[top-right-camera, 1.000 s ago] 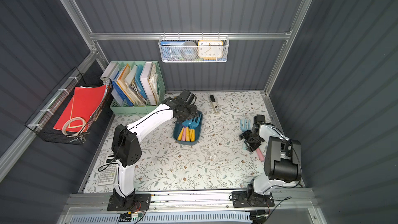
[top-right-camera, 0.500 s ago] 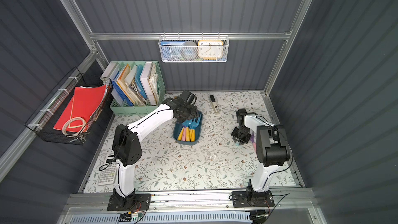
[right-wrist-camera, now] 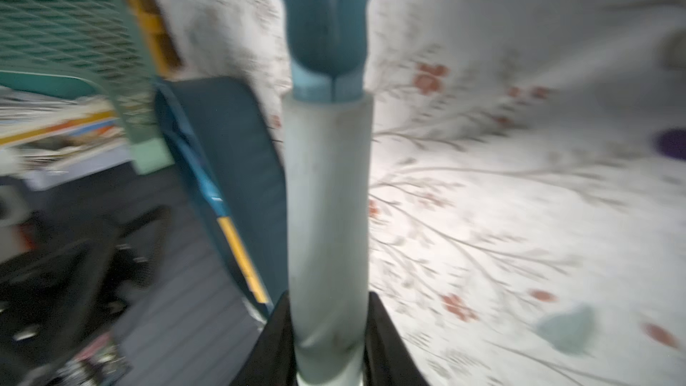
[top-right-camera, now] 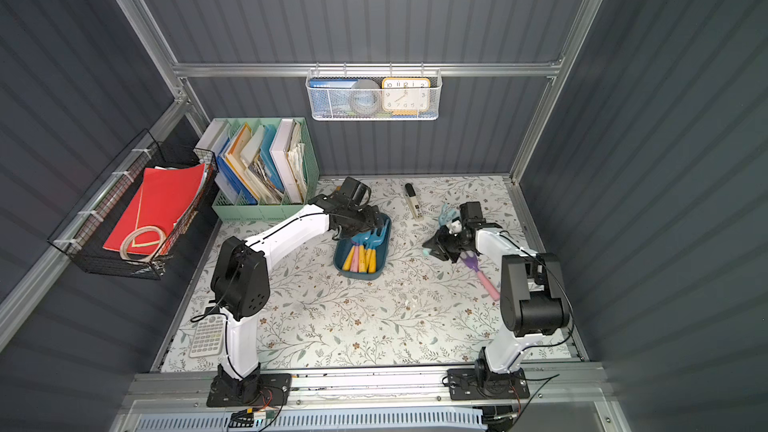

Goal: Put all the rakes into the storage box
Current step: Pick up the rake at the center of the board, then place the rake in the storage box.

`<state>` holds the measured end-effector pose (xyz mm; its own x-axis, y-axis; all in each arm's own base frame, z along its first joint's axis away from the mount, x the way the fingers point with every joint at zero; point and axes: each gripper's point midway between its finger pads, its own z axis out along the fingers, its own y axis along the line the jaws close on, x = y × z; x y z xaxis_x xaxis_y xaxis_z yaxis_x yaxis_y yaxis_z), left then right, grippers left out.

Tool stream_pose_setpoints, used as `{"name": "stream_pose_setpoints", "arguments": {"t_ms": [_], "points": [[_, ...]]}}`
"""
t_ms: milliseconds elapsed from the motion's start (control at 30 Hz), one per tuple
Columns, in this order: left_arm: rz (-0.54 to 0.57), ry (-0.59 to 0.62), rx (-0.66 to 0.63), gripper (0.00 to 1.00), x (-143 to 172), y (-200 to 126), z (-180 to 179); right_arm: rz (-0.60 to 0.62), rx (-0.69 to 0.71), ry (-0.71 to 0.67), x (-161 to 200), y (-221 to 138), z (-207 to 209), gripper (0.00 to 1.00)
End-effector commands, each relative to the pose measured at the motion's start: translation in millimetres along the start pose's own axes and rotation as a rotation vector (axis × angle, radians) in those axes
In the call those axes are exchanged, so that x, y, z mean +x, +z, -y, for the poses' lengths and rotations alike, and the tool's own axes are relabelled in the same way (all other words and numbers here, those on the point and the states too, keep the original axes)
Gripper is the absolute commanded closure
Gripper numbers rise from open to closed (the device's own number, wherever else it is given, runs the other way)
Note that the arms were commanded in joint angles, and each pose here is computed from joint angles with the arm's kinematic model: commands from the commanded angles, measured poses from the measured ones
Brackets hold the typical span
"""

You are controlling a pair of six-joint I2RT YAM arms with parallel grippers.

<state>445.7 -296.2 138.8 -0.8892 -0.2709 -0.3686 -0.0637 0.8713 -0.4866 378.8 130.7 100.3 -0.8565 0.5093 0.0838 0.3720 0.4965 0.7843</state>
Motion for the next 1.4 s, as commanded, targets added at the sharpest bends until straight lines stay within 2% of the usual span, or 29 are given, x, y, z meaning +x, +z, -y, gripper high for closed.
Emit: {"name": "stream_pose_setpoints", "arguments": {"t_ms": [0, 100, 267, 433, 600, 933, 1133, 1367], "points": [[0.053, 0.051, 0.283, 0.10, -23, -39, 54, -0.104, -0.321, 0.068, 3, -2, -51, 0.82], [0.041, 0.116, 0.451, 0.04, -23, -50, 79, -0.127, -0.485, 0.159, -4, -1, -66, 0.81], [-0.044, 0.171, 0.678, 0.02, -10, -54, 108, -0.178, -0.727, 0.130, -5, -16, -104, 0.81], [-0.080, 0.182, 0.725, 0.04, -6, -45, 115, -0.251, -0.731, 0.046, 13, -15, -125, 0.80], [-0.082, 0.172, 0.733, 0.05, -8, -39, 116, -0.273, -0.739, -0.002, 21, -20, -135, 0.81], [-0.061, 0.155, 0.866, 0.07, -21, -48, 139, -0.312, -0.725, -0.084, 37, -29, -149, 0.81], [-0.063, 0.137, 0.932, 0.17, -27, -39, 150, -0.325, -0.725, -0.097, 41, -28, -152, 0.81], [-0.190, 0.143, 0.968, 0.29, -9, -28, 165, -0.325, -0.718, -0.095, 41, -28, -151, 0.80]]}}
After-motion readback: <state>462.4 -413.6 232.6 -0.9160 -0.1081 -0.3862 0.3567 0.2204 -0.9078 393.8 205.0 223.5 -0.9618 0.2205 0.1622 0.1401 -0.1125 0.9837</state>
